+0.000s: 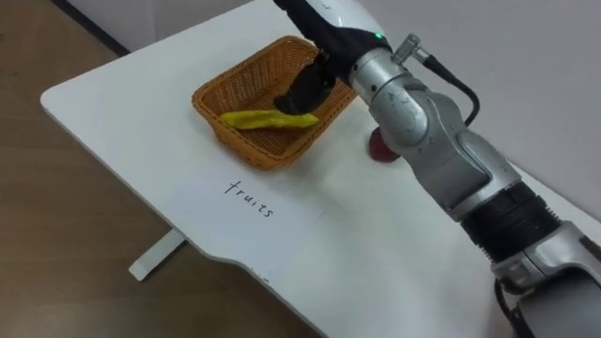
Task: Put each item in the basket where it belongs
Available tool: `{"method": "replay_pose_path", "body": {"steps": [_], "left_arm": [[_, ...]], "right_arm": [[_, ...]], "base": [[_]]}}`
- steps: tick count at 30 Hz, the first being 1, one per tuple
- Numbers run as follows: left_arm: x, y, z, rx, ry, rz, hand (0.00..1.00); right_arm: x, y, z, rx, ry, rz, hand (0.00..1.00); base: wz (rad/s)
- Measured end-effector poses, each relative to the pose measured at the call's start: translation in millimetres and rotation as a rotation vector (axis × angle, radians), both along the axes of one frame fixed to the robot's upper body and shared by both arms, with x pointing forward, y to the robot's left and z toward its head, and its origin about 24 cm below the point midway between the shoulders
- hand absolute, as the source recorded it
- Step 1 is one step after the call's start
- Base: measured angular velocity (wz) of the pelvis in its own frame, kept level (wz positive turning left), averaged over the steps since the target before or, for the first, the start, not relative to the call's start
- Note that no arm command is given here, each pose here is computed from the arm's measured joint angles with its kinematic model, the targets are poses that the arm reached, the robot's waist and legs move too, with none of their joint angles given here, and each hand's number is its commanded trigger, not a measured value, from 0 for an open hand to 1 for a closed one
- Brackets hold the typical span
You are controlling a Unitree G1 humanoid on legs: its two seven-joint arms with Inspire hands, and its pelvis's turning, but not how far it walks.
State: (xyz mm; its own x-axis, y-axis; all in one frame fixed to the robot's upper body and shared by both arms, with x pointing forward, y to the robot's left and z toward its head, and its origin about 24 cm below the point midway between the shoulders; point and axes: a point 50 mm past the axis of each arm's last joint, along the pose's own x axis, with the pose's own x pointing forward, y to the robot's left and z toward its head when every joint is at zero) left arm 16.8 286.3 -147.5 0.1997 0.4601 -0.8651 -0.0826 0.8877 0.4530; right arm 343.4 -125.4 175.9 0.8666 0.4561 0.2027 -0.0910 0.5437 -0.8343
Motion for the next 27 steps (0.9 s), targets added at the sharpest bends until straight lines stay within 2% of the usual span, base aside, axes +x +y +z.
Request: {"method": "replay_pose_path", "body": {"steps": [6,12,22,27], "left_arm": [[1,-5.8,-2,-0.013,0.007,0.007,0.00],[0,-9.4,-4,-0.016,0.008,0.012,0.00],[6,-12.2,-4,-0.017,-0.008,0.009,0.00],[12,-12.1,-3,-0.013,-0.024,0.006,0.00]], "right_arm": [[0,-22,11,0.145,0.002,-0.058,0.00],[-5,-29,-8,0.148,0.055,-0.083,0.00],[-3,-44,3,0.199,0.007,-0.145,0.00],[-6,-48,-9,0.215,0.044,-0.160,0.00]], "base": [[-0.04],[-0.10],[-0.03],[0.00]]}}
